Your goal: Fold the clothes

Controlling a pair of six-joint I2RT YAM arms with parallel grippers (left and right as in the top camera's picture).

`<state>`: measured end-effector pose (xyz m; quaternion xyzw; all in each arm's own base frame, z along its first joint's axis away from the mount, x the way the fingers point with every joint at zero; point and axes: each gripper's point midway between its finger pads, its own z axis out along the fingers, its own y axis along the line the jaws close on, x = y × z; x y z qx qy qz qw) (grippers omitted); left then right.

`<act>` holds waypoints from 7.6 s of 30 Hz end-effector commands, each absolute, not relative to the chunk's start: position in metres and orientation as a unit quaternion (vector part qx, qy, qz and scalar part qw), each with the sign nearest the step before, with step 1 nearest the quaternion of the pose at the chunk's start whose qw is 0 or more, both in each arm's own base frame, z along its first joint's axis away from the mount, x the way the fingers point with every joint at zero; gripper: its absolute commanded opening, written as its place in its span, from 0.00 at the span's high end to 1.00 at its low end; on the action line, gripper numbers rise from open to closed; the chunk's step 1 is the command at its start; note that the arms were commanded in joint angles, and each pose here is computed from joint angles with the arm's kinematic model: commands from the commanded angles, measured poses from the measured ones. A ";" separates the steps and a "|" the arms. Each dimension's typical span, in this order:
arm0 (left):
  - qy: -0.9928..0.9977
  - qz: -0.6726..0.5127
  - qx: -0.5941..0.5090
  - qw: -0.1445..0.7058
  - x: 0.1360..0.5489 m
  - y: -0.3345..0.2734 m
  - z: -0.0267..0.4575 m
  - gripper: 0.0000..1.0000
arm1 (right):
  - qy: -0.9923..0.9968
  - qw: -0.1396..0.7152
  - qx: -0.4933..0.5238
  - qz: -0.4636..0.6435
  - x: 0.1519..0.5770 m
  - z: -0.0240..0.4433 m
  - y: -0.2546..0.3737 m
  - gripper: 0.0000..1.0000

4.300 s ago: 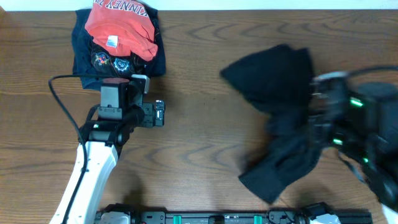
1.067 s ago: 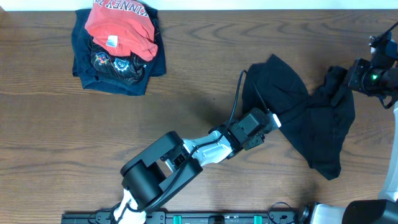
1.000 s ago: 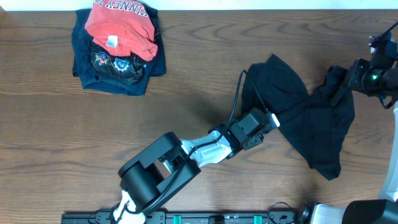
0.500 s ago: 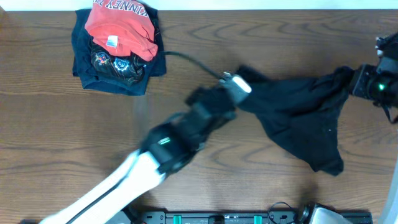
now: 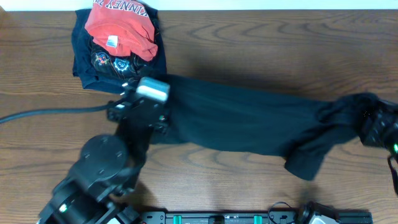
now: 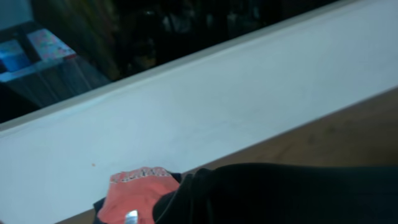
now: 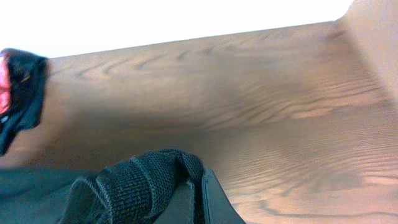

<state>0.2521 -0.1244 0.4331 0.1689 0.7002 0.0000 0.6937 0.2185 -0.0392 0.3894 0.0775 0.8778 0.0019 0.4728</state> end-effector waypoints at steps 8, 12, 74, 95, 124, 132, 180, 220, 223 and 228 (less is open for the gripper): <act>0.688 0.011 0.114 0.717 0.216 -0.070 0.477 0.94 | 0.845 0.524 0.084 -0.067 0.160 0.443 -0.038 0.99; 0.695 0.016 0.120 0.708 0.211 -0.066 0.477 0.94 | 0.849 0.517 0.081 -0.070 0.144 0.444 -0.033 0.99; 0.787 0.059 0.081 0.609 0.584 -0.153 0.140 0.02 | 0.895 0.438 0.075 -0.024 0.628 0.091 -0.123 0.01; 0.899 0.025 0.116 0.422 0.366 -0.094 0.275 0.02 | 0.937 0.307 0.140 0.087 0.369 0.309 -0.046 0.06; 0.996 0.029 0.007 0.085 0.309 -0.062 0.068 0.02 | 0.975 0.135 0.113 0.133 0.267 0.166 0.030 0.12; 0.999 0.043 0.002 0.032 0.307 -0.061 0.026 0.03 | 0.980 0.096 0.113 0.131 0.250 0.127 0.034 0.12; 0.998 -0.028 -0.054 0.035 0.313 -0.086 -0.041 0.94 | 0.982 0.077 0.158 0.069 0.244 0.013 0.012 0.40; 0.968 -0.027 -0.049 0.245 0.361 -0.076 0.090 0.94 | 0.989 0.089 0.101 0.065 0.282 0.118 0.007 0.99; 0.965 -0.012 -0.054 0.255 0.368 -0.072 0.088 0.94 | 0.983 0.130 0.111 0.070 0.312 0.114 -0.002 0.99; 0.965 -0.013 -0.054 0.258 0.375 -0.074 0.081 0.94 | 0.963 0.227 0.107 0.101 0.372 0.118 -0.005 0.99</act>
